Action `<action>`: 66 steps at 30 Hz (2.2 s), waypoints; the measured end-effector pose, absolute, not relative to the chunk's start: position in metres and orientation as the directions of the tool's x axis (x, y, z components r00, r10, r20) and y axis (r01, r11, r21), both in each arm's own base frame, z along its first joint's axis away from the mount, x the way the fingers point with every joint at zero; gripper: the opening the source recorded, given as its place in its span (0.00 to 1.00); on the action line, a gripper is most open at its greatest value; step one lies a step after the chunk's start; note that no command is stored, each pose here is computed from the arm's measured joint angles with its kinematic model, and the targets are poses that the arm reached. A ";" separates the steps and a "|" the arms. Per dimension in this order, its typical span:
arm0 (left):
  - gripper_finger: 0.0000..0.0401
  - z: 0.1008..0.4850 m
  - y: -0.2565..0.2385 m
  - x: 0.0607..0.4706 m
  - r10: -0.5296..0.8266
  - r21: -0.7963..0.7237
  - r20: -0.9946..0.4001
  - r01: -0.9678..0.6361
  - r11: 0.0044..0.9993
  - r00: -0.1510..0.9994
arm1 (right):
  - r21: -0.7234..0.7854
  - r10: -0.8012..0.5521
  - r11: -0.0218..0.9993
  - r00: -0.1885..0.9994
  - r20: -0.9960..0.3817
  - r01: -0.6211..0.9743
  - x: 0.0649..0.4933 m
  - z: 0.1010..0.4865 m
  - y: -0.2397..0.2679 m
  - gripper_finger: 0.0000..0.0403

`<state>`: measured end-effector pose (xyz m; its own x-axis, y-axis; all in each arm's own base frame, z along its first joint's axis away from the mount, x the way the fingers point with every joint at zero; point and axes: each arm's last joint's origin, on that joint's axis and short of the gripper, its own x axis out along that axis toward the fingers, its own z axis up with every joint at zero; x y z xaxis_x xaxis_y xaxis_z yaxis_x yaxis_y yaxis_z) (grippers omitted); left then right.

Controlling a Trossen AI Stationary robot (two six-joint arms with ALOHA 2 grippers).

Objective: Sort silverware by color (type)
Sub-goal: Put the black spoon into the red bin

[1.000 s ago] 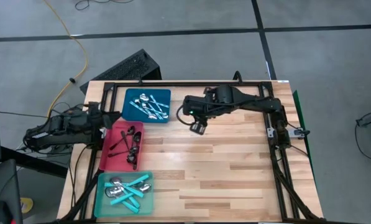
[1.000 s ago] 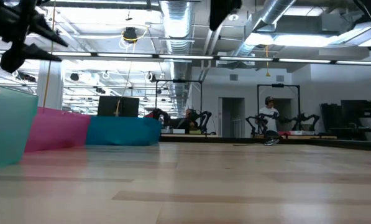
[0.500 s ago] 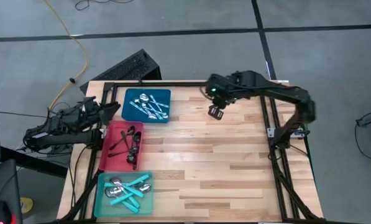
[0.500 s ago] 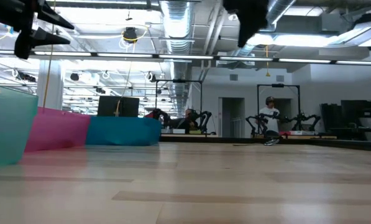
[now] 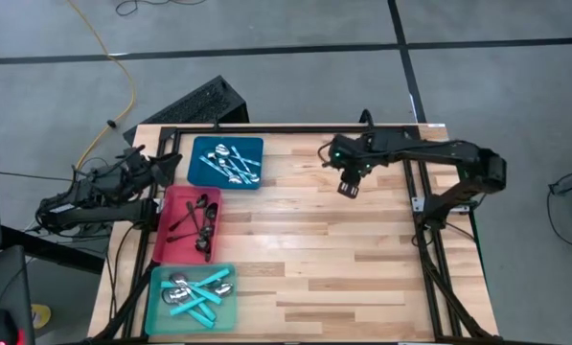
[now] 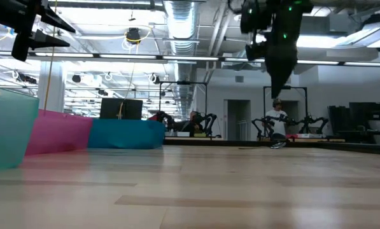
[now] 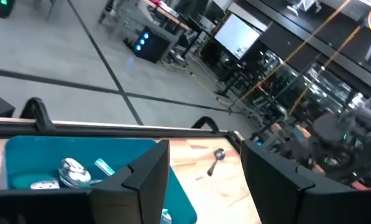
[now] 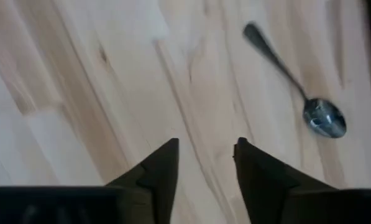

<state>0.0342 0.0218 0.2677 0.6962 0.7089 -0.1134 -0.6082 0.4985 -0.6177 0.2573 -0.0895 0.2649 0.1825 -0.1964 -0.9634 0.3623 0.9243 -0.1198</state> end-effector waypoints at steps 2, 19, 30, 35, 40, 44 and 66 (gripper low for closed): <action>0.46 0.268 0.022 0.034 0.722 -0.617 -0.112 -0.617 0.488 0.683 | -0.132 -0.193 0.936 0.164 -0.967 0.327 0.258 0.260 -0.094 0.48; 0.46 0.266 0.021 0.035 0.681 -0.573 -0.130 -0.615 0.541 0.720 | -0.170 -0.169 0.985 0.091 -0.981 0.004 0.260 0.223 -0.155 0.51; 0.46 0.266 0.023 0.033 0.753 -0.562 -0.119 -0.670 0.486 0.647 | -0.212 -0.194 0.976 0.222 -0.956 -0.059 0.250 0.193 -0.184 0.50; 0.46 0.266 0.023 0.033 0.754 -0.564 -0.120 -0.669 0.483 0.646 | -0.245 -0.223 0.967 0.238 -0.945 -0.065 0.241 0.179 -0.191 0.50; 0.46 0.266 0.023 0.032 0.757 -0.565 -0.120 -0.672 0.480 0.642 | -0.248 -0.234 0.968 0.236 -0.943 -0.033 0.230 0.168 -0.197 0.50; 0.46 0.266 0.023 0.032 0.758 -0.565 -0.122 -0.673 0.477 0.641 | -0.249 -0.233 0.967 0.232 -0.945 -0.045 0.225 0.163 -0.199 0.50; 0.46 0.260 0.023 0.031 0.757 -0.561 -0.168 -0.693 0.453 0.631 | -0.134 -0.122 0.982 0.098 -0.988 -0.136 0.247 0.132 -0.214 0.48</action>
<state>0.0312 0.0231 0.2603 0.6308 0.7575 -0.1684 -0.6934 0.4528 -0.5606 0.2475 -0.2143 0.1319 0.0982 -0.1216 -0.9877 -0.1362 0.9815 -0.1344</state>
